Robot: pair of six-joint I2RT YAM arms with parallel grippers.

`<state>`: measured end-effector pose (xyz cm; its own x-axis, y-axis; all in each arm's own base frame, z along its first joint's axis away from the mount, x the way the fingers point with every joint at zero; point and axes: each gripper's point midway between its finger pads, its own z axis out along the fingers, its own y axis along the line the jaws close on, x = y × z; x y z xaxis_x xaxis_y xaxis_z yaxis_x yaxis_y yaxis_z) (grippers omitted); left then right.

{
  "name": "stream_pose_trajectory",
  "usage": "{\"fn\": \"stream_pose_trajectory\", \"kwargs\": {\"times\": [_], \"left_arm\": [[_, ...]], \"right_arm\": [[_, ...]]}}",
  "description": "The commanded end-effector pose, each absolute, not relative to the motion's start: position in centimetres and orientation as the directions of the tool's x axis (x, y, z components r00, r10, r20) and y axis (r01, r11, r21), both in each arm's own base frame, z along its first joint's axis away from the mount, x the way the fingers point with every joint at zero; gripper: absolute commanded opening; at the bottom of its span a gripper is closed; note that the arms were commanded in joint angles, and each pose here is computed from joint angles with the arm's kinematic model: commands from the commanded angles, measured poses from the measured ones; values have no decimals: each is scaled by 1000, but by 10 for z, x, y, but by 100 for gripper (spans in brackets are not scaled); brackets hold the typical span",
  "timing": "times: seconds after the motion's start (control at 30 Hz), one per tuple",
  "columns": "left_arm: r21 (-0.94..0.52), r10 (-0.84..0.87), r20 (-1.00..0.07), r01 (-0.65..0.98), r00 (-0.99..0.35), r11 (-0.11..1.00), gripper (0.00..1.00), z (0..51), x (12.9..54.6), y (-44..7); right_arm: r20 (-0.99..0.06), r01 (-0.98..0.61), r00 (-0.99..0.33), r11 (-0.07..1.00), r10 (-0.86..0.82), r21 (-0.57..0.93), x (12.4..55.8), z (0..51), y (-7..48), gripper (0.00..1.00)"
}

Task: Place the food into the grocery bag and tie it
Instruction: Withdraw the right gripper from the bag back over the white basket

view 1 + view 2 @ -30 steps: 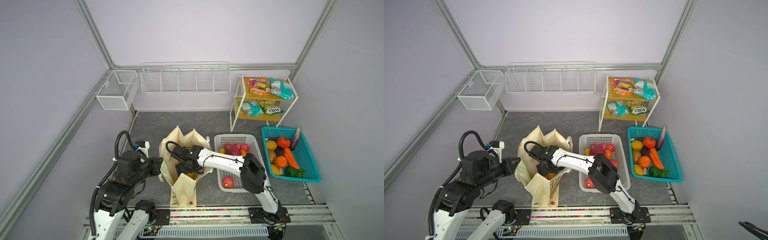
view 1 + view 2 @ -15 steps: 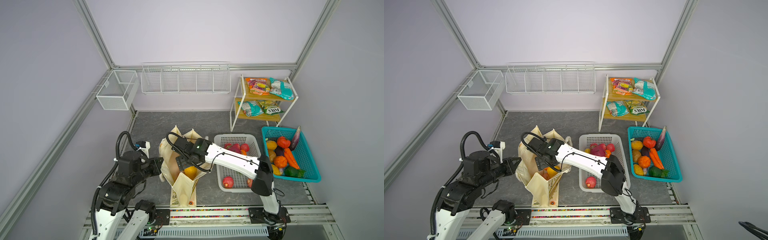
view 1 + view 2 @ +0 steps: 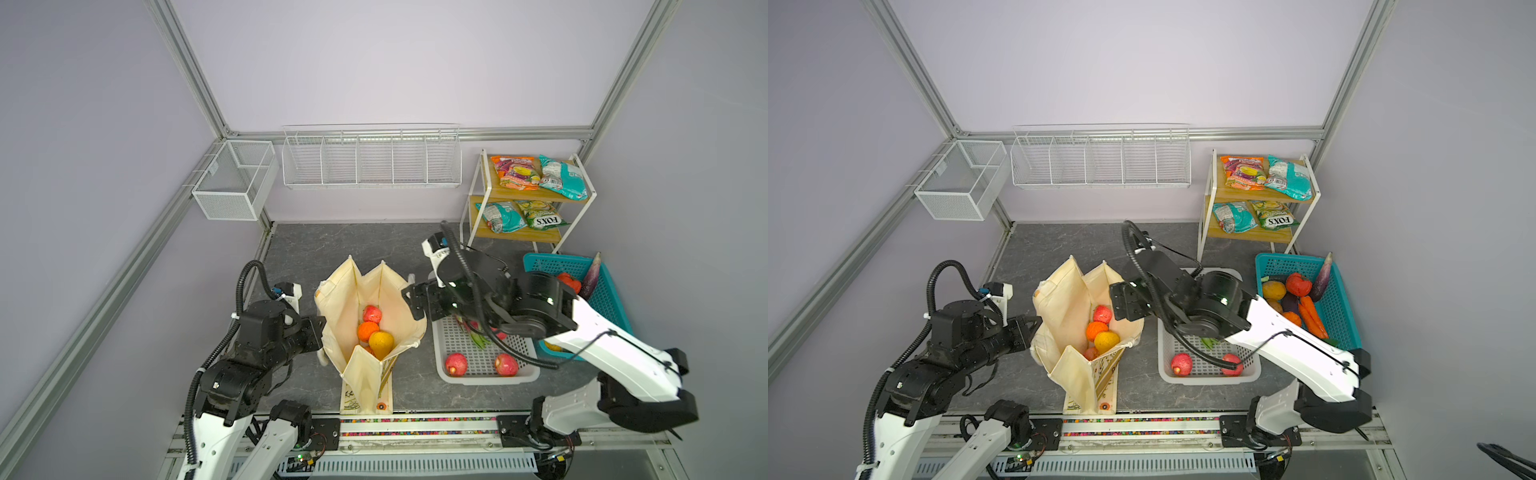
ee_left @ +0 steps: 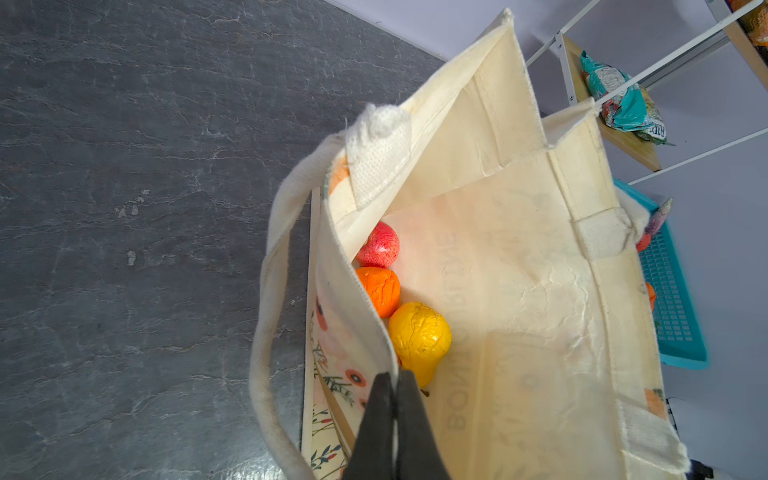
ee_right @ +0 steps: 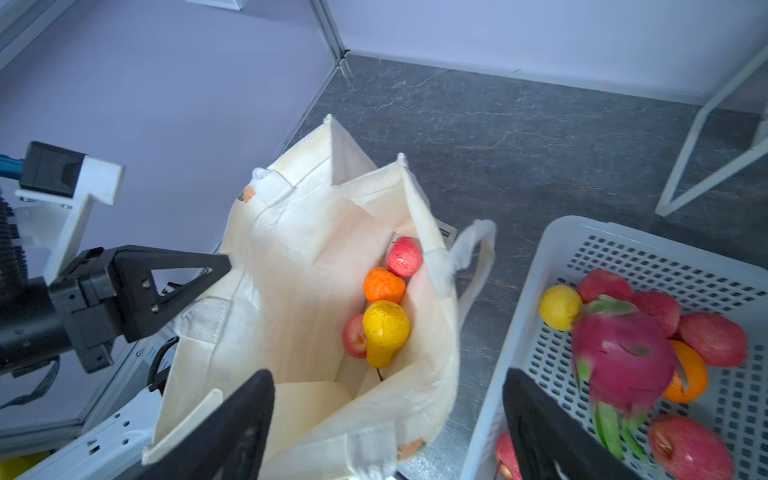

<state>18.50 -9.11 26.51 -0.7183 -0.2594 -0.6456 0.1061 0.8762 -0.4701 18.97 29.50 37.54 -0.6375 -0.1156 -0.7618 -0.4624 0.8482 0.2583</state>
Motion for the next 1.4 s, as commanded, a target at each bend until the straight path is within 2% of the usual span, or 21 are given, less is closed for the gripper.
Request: {"fn": "stream_pose_trajectory", "kwargs": {"times": [0.0, 0.3, 0.67, 1.0, 1.37], "left_arm": [[-441, -222, -591, 80, -776, 894, 0, 243, 174, -88], [-439, -213, -578, 80, -788, 895, 0, 234, 178, -91], [-468, -209, -577, 110, -790, 877, 0, 229, 189, -102], [-485, -176, -620, 197, -764, 852, 0, 247, 190, -112], [-459, -149, -668, 245, -729, 854, 0, 256, 192, -112]], "right_arm": [[-787, -390, -614, 889, -57, 240, 193, 369, 264, 89], [-739, -236, -673, 955, -25, 182, 179, 317, 185, 88], [-679, -56, -734, 995, 16, 83, 188, 268, 127, 88], [-542, 86, -834, 995, 101, 53, 215, 210, 108, 89], [-387, 339, -839, 924, 382, 177, 240, 164, 108, 89]]}}
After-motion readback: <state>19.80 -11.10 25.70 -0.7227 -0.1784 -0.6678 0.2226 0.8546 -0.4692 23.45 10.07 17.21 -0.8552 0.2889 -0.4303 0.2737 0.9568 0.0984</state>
